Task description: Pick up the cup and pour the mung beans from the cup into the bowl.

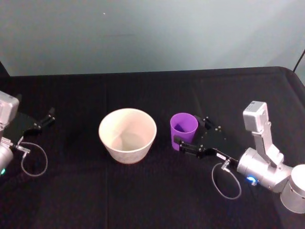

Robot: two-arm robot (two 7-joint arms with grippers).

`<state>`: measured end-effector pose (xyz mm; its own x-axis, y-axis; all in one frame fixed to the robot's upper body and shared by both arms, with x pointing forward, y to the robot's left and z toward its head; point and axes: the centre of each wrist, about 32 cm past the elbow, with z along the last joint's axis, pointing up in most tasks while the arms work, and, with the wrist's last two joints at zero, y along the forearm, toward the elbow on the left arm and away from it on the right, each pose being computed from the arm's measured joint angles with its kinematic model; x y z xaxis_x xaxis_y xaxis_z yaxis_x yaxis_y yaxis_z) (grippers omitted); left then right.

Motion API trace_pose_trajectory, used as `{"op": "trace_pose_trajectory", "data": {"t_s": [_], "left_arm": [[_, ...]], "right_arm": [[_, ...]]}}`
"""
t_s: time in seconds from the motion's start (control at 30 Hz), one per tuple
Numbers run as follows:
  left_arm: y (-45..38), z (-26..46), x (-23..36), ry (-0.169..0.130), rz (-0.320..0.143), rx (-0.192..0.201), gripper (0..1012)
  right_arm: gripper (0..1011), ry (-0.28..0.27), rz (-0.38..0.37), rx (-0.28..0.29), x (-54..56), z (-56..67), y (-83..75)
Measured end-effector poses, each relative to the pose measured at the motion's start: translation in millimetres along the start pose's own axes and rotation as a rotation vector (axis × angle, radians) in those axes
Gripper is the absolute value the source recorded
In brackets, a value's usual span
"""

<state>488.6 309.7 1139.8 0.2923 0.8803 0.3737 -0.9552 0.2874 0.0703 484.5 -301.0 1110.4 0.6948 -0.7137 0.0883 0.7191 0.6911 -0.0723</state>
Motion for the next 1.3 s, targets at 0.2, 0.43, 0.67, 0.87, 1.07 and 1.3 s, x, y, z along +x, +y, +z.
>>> {"op": "trace_pose_trajectory", "data": {"t_s": [0.2,0.43,0.67,0.87,1.07,1.3], "left_arm": [[0.0,0.0,0.0,0.000,0.000,0.000,1000],[0.0,0.0,0.0,0.000,0.000,0.000,1000],[0.0,0.0,0.0,0.000,0.000,0.000,1000],[0.0,0.0,0.0,0.000,0.000,0.000,1000],[0.0,0.0,0.0,0.000,0.000,0.000,1000],[0.0,0.0,0.0,0.000,0.000,0.000,1000]], "right_arm": [[1003,0.008,-0.007,0.000,1.5,-3.6,1.8],[1003,0.013,0.001,0.007,2.5,-7.5,4.3],[1003,0.026,0.010,0.021,3.7,-11.0,5.3],[1003,0.026,0.011,0.020,3.6,-10.9,5.3],[998,0.025,0.010,0.020,3.6,-10.6,5.2],[862,0.026,0.010,0.019,3.4,-10.6,5.2]]}}
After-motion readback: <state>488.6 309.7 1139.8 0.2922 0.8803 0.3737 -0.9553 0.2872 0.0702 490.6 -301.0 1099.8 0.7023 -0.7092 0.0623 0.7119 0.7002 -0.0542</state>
